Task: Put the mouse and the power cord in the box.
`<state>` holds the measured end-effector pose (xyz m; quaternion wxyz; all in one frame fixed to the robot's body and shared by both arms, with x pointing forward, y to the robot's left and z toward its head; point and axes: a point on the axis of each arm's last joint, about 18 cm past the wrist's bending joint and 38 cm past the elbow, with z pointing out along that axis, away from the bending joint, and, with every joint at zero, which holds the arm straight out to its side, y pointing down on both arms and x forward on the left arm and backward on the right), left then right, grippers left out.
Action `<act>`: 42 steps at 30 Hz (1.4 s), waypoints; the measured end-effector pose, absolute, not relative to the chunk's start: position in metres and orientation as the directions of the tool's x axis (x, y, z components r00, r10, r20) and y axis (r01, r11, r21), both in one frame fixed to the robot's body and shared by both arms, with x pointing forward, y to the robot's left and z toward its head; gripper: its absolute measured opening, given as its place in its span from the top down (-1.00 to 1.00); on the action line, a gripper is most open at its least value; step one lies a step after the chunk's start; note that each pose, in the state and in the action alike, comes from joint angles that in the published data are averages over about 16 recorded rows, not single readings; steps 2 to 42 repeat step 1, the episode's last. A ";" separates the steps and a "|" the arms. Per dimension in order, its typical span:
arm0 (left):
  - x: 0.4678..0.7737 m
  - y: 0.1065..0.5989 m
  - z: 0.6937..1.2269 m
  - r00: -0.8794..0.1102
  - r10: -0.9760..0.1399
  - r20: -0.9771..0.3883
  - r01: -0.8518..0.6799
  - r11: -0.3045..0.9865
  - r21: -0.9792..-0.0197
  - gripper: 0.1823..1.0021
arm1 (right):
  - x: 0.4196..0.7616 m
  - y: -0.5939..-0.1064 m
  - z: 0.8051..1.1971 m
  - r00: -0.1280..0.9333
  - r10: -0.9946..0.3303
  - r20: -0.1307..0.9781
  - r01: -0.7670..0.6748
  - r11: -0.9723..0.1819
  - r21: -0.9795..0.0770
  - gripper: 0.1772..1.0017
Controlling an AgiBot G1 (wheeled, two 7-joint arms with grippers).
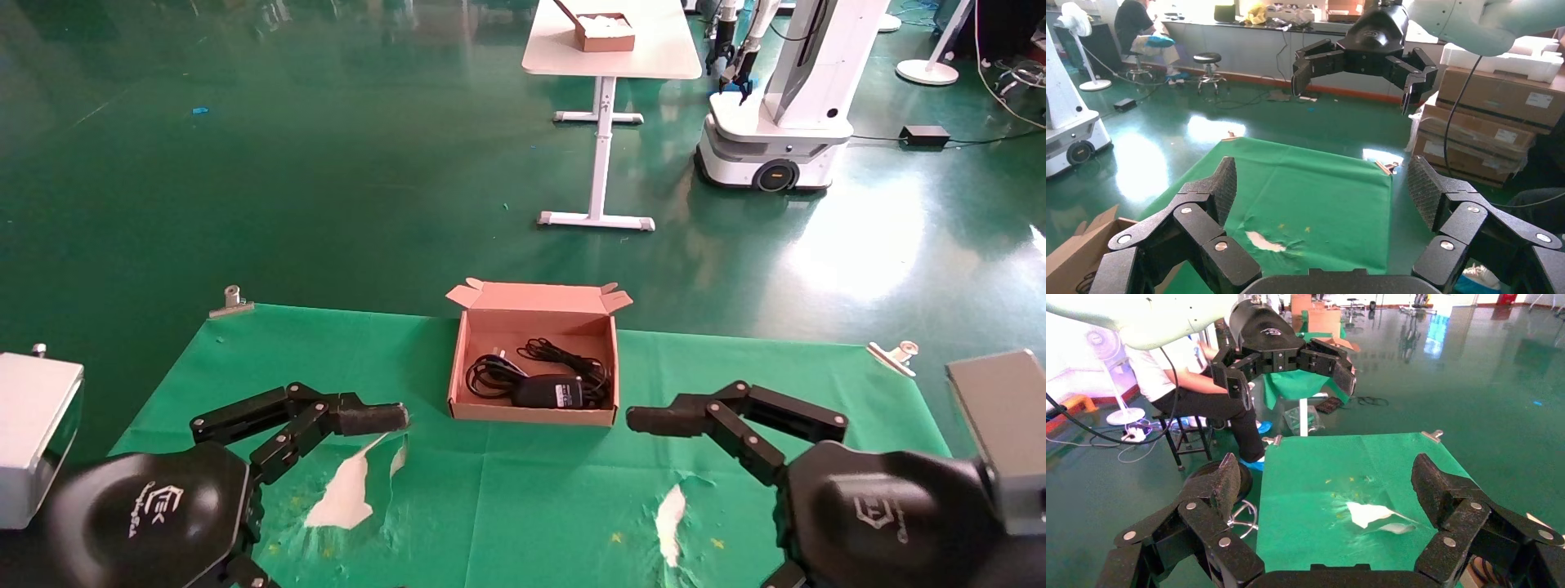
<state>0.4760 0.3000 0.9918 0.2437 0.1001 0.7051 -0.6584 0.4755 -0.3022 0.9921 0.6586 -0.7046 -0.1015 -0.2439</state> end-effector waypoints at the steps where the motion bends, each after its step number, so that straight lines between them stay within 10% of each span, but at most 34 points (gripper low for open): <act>1: 0.476 0.300 0.992 -0.861 -0.180 -0.475 0.462 0.113 -0.880 -1.00 | 0.475 -0.302 0.992 0.860 -0.178 0.477 0.464 -0.112 -0.879 -1.00; 42: 0.476 0.300 0.992 -0.861 -0.180 -0.475 0.462 0.113 -0.880 -1.00 | 0.475 -0.302 0.992 0.860 -0.178 0.477 0.464 -0.112 -0.879 -1.00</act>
